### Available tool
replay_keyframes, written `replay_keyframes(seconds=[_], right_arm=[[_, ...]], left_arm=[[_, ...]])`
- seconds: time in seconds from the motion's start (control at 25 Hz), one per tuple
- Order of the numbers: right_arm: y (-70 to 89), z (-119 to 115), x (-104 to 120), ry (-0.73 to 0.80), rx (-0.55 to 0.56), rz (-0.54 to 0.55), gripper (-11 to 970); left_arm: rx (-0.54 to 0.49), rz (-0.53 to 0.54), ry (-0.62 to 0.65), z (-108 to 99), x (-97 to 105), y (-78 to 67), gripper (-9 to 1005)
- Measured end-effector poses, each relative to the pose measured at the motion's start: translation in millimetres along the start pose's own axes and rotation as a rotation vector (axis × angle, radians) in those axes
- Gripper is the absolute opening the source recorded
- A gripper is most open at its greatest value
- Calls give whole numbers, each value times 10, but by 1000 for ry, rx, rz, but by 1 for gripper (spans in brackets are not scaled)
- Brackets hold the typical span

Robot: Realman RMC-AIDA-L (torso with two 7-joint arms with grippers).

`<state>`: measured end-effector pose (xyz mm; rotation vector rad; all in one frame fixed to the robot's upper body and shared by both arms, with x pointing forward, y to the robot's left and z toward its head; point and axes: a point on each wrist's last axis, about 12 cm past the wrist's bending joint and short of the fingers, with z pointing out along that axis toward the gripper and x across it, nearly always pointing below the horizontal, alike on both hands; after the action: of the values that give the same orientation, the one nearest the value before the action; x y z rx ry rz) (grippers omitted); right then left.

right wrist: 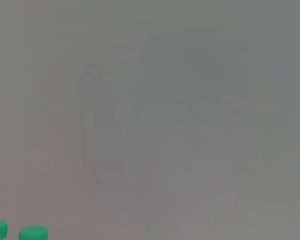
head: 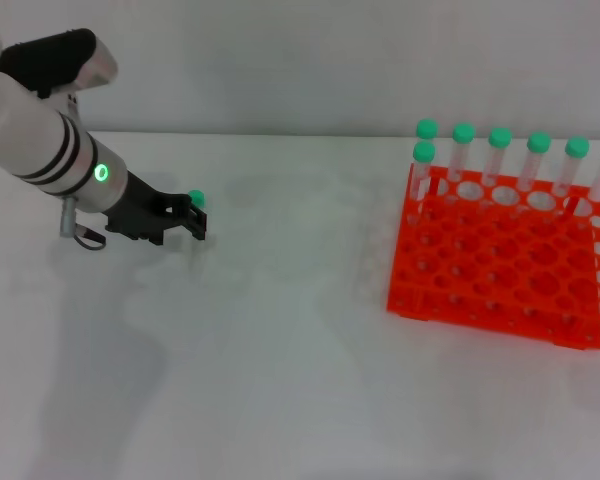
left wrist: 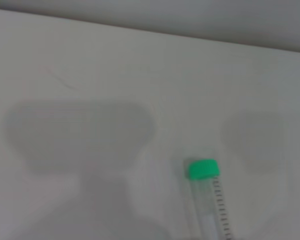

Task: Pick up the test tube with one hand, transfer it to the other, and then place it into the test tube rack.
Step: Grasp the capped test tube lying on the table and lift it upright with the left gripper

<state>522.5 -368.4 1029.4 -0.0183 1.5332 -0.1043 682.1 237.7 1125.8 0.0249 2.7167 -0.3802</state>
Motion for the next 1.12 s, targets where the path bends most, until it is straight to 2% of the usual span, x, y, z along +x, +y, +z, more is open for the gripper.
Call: replay_keyframes(seconds=[0.28, 0.76, 1.04, 1.12], right_arm=[[1, 6, -7, -3, -1, 0, 838], [-3, 14, -19, -10, -1, -1, 838], [-9, 28, -33, -15, -2, -3, 837], [-9, 31, -36, -17, -2, -3, 837]], left_arm=[[16, 9, 20, 64, 68, -73, 604], [10, 4, 20, 118, 130, -66, 597], [10, 8, 15, 127, 127, -87, 426], [11, 9, 16, 131, 129, -97, 425]])
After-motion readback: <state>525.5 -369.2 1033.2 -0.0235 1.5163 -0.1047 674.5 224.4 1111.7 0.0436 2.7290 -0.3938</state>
